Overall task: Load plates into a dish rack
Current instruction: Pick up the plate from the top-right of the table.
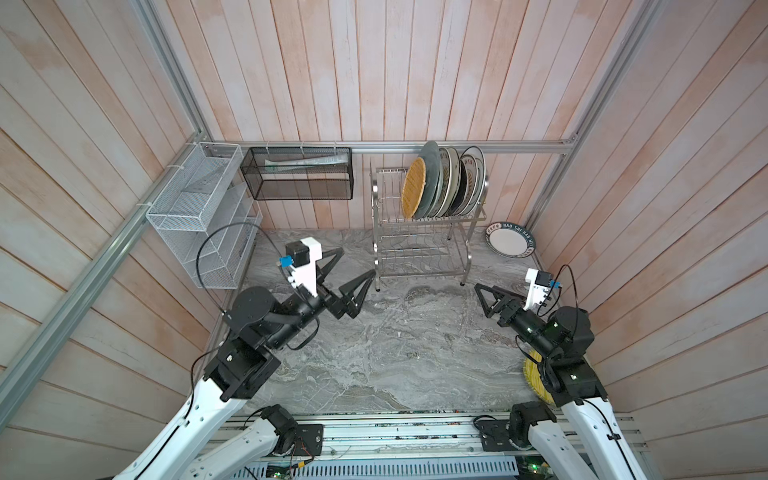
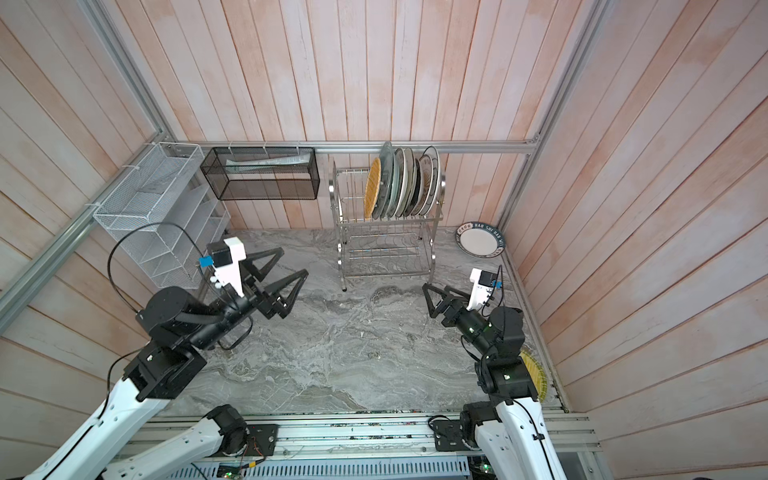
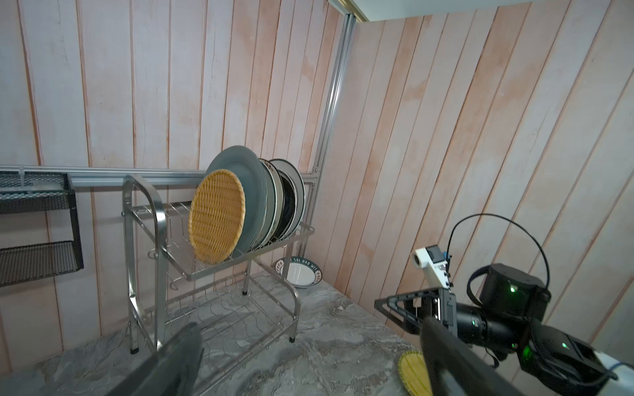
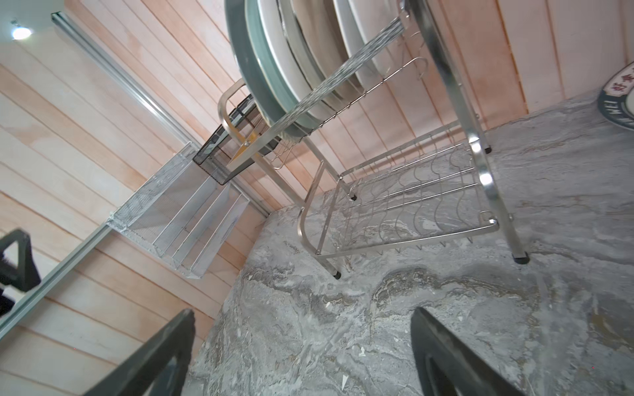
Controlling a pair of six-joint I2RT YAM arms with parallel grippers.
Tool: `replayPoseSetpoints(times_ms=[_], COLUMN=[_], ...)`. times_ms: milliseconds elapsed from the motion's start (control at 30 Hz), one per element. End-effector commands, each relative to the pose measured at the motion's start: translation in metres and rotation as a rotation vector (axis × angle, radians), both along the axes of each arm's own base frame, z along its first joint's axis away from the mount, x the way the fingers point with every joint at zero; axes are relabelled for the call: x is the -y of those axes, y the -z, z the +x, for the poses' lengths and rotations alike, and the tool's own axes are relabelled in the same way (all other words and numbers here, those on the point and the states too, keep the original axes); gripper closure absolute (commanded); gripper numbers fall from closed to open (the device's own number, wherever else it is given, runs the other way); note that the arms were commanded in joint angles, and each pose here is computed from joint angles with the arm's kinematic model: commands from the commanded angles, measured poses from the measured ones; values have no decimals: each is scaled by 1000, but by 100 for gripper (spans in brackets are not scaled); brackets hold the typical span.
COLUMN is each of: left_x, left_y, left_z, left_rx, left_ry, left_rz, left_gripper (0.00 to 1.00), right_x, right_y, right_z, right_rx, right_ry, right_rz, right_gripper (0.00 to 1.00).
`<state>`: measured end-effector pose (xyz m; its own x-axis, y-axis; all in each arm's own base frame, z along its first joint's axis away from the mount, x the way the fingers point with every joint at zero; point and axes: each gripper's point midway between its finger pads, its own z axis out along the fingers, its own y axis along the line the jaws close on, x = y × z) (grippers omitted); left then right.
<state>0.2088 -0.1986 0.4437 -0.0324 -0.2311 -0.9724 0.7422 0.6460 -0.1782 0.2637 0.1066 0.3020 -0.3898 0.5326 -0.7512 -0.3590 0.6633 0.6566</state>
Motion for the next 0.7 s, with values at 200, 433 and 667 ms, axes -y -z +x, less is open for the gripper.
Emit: replayPoseSetpoints(times_ms=[200,433,667], left_x=[-23,-44,-52], left_y=[102,165,167], left_z=[-9,-8,-13], left_rx=[-122,-319,-334], left_ry=[-66,-175,-190], left_rz=[84,105,76], left_gripper=[0,0,0], right_x=[77,137,182], right_y=[-17,16,77], right_z=[43,74,118], right_rx=[-33,-136,-206], right_ry=[292,393,551], right_rz=[5,271,394], right_gripper=[2,2,3])
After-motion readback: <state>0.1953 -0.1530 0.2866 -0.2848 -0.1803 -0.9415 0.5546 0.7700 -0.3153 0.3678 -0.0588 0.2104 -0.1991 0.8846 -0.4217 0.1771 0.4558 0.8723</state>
